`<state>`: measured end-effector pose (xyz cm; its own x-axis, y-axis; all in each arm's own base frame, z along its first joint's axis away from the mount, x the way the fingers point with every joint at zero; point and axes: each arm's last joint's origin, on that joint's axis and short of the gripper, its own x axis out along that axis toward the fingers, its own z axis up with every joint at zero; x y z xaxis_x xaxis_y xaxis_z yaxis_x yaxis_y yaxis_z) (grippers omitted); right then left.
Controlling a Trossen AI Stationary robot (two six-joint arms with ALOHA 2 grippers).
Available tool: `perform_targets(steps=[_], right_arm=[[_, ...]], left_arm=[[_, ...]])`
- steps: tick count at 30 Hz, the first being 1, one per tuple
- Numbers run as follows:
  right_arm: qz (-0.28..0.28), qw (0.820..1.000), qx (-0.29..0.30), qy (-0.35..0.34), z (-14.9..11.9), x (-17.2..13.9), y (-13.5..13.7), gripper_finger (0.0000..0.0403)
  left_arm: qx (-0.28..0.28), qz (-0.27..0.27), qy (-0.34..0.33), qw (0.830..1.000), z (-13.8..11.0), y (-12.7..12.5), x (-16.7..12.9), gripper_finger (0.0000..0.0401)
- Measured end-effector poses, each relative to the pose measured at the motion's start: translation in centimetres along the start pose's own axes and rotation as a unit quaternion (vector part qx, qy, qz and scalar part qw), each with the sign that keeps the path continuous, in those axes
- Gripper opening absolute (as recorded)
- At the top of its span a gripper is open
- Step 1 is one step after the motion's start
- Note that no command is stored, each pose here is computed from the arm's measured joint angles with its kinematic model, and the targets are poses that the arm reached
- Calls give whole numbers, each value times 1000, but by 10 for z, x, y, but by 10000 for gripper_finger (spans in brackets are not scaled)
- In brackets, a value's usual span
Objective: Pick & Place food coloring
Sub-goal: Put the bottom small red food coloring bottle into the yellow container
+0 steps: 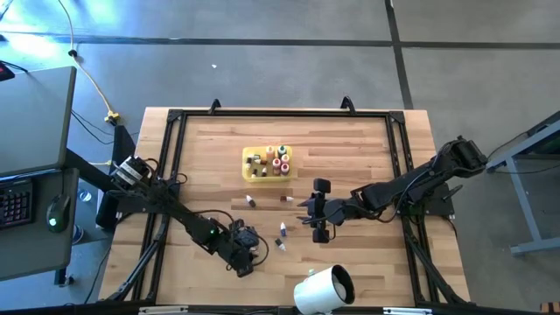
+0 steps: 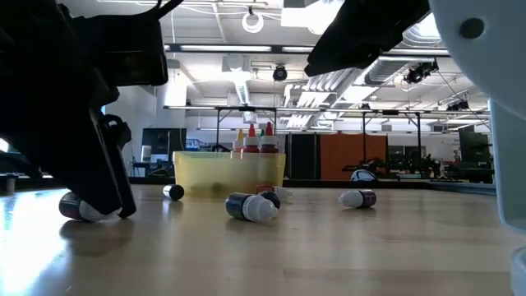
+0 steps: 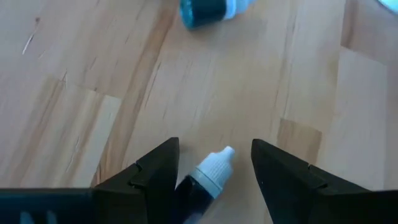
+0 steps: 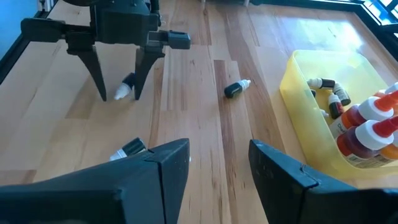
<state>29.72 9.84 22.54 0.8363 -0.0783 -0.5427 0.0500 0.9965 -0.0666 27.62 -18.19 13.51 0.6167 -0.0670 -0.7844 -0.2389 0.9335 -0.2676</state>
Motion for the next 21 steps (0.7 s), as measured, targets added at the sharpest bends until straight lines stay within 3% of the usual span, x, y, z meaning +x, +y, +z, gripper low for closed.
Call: perform_targets(steps=[6,12,17,21], right_arm=[[0,1000,0,0,0,0,0,161],[0,1000,0,0,0,0,0,161],[0,1000,0,0,0,0,0,161],[0,1000,0,0,0,0,0,161]], left_arm=[[69,4,16,998,-2,1,0,202],[182,9,29,983,-4,3,-1,202],[194,15,33,980,-4,4,-1,200],[195,21,32,980,-4,5,-1,176]])
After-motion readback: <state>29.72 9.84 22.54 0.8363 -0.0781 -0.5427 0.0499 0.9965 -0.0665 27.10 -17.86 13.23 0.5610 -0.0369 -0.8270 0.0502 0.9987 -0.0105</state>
